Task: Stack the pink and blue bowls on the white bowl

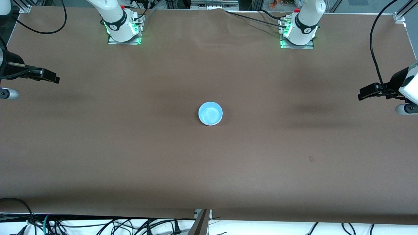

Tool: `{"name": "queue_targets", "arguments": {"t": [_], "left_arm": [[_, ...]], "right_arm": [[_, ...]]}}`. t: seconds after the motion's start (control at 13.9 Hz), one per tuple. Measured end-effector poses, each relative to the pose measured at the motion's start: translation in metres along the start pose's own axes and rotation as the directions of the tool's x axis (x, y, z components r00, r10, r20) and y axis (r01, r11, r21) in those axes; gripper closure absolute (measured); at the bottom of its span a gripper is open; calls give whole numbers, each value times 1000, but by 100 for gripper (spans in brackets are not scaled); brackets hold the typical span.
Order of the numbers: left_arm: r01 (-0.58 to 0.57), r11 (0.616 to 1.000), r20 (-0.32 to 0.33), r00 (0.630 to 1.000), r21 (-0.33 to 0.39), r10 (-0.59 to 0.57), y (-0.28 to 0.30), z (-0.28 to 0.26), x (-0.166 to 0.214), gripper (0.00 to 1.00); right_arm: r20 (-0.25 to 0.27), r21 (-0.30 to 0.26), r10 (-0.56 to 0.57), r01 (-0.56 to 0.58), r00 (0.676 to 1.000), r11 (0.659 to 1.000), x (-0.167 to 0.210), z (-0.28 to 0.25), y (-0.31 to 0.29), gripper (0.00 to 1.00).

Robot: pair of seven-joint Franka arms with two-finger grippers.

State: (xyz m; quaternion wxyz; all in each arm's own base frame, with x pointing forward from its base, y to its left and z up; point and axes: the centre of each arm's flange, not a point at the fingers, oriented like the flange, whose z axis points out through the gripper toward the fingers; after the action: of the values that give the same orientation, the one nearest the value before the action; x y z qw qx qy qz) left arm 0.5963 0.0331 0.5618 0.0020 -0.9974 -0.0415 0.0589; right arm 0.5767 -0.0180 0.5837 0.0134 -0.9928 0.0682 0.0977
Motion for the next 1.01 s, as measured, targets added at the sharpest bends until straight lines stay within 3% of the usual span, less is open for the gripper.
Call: {"name": "queue_targets", "arguments": {"t": [0.43, 1.01], "left_arm": [[0, 1000, 0, 1000, 0, 0, 0, 0, 0, 0], [0, 1000, -1, 1000, 0, 0, 0, 0, 0, 0]], "right_arm": [[-44, 26, 20, -19, 999, 999, 2, 6, 18, 30], [-86, 13, -5, 6, 996, 1000, -34, 14, 3, 30]]}}
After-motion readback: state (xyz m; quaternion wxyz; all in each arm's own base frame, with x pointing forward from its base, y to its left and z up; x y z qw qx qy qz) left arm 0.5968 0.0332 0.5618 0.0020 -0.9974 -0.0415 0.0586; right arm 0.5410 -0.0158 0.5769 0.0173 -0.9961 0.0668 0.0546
